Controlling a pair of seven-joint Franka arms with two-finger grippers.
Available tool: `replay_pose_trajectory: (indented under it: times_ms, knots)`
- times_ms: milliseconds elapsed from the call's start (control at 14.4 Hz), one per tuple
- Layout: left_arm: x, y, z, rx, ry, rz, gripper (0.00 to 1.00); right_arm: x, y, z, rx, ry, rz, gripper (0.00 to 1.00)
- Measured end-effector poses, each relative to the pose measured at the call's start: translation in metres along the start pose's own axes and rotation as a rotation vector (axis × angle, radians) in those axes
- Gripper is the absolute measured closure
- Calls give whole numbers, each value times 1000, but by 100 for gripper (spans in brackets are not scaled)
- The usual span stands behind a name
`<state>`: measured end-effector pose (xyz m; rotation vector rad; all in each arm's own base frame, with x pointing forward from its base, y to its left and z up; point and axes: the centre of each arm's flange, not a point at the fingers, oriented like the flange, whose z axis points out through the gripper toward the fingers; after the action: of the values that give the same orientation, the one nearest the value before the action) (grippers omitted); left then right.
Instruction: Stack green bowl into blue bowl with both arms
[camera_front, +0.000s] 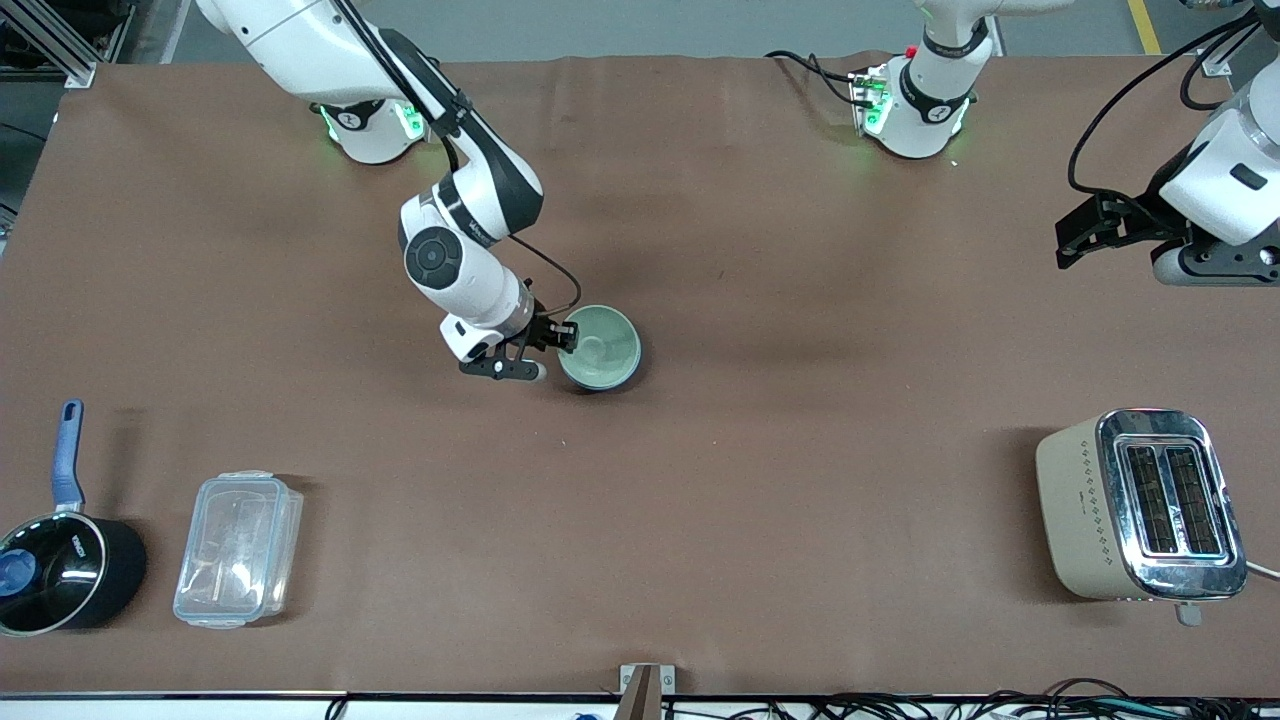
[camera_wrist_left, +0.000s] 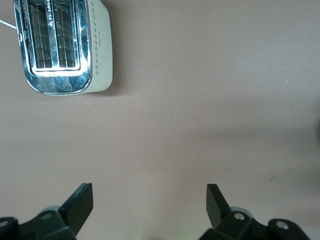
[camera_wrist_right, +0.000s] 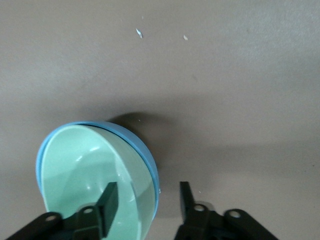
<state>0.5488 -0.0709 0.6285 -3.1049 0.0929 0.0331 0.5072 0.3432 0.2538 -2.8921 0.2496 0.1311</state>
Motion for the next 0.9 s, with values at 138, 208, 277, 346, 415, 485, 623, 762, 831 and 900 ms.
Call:
replay_pose_trajectory:
  times_ms: [138,208,277,346,415,485,623,762,831,900]
  knots:
    - [0,0,0,0,0,1,0,11,-6,-39,-7,-16,15,17]
    - [0,0,0,0,0,1,0,19,-5,-74,-8,3,19,6]
    - [0,0,0,0,1,0,0,27,2,-116,-22,46,14,0]
    - [0,-1,0,0,1,0,0,33,15,-160,-54,99,9,0]
    - [0,-1,0,0,0,-1,0,36,33,-200,-96,153,9,0]
    - [0,-2,0,0,1,-2,0,37,52,-235,-138,203,14,0]
    - [1,-2,0,0,3,-3,0,40,95,-289,-192,261,22,0]
    - [1,-2,0,0,5,-2,0,50,148,-334,-221,269,15,0]
    - [1,-2,0,-1,5,-2,0,55,176,-355,-232,264,20,0]
    - [1,-2,0,-1,6,-2,0,58,200,-377,-240,251,28,0]
